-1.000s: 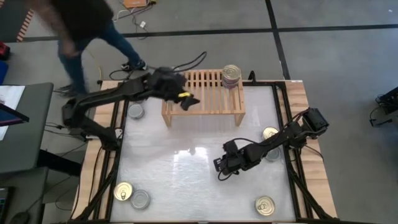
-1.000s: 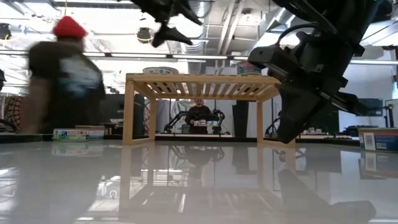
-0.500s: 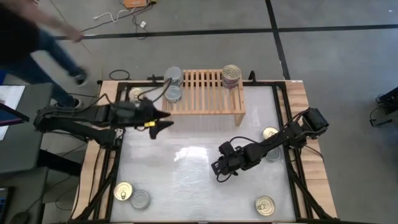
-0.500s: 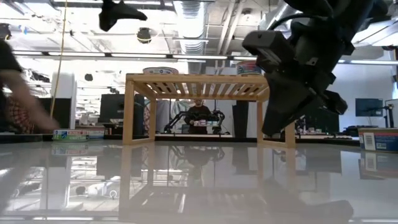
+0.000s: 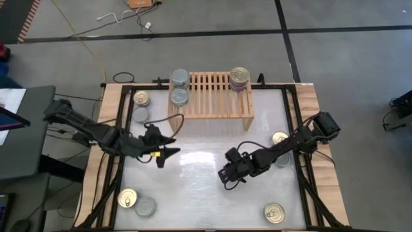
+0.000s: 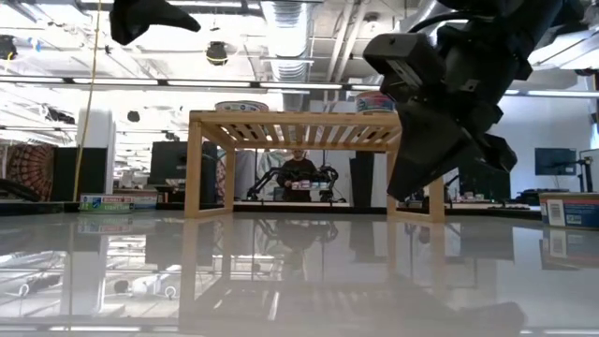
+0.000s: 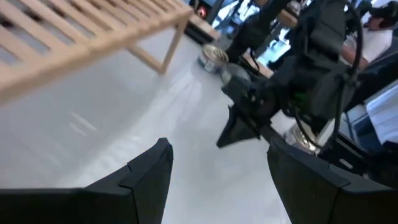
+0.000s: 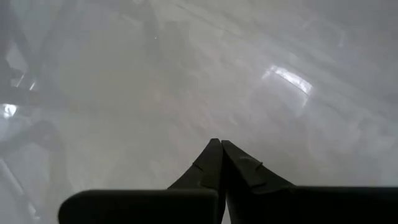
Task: Stack canned seafood by type on shelf
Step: Move the blue tuna can to the center of the table
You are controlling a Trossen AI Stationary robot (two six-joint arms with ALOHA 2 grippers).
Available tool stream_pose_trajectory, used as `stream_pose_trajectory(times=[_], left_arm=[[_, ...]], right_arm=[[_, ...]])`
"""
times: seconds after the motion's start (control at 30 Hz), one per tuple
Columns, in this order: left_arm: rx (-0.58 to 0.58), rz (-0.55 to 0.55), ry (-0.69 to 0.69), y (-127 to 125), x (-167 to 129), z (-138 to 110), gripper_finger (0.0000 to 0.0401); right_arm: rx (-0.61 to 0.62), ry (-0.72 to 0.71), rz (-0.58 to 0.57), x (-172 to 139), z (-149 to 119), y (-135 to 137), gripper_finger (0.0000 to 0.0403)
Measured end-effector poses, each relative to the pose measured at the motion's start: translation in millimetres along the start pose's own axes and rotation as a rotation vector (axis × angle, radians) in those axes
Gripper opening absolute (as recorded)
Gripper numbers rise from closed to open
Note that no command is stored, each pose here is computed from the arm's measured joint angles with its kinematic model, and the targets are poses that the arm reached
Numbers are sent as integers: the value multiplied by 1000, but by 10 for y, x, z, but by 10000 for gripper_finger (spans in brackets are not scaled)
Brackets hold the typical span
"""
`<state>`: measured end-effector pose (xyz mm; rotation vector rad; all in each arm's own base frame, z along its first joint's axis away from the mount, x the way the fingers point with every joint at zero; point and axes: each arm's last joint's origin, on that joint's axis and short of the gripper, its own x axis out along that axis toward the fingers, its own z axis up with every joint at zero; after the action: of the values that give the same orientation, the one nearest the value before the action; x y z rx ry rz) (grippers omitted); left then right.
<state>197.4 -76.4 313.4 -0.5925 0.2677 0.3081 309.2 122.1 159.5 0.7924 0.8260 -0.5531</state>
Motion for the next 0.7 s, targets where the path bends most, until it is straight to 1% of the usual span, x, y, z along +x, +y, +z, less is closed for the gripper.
stream_pose_trajectory(times=[0.13, 0.33, 0.43, 0.53, 0.63, 0.7], left_arm=[[-20, 35, 72, 3, -1, -129, 251], [-71, 171, 184, 122, -28, -295, 251], [-86, 220, 222, 166, -24, -341, 251], [-62, 247, 238, 190, -16, -365, 251], [-71, 257, 236, 191, 12, -373, 251], [-40, 268, 261, 206, 15, -392, 251]], right_arm=[[-1, 12, 1, -1, -6, -1, 35], [0, 11, 1, 0, -3, -1, 35], [0, 11, 1, 1, -1, -2, 35], [6, 8, -2, 8, 19, -9, 35], [15, 3, -6, 20, 51, -19, 35], [25, -1, -6, 28, 74, -23, 35]])
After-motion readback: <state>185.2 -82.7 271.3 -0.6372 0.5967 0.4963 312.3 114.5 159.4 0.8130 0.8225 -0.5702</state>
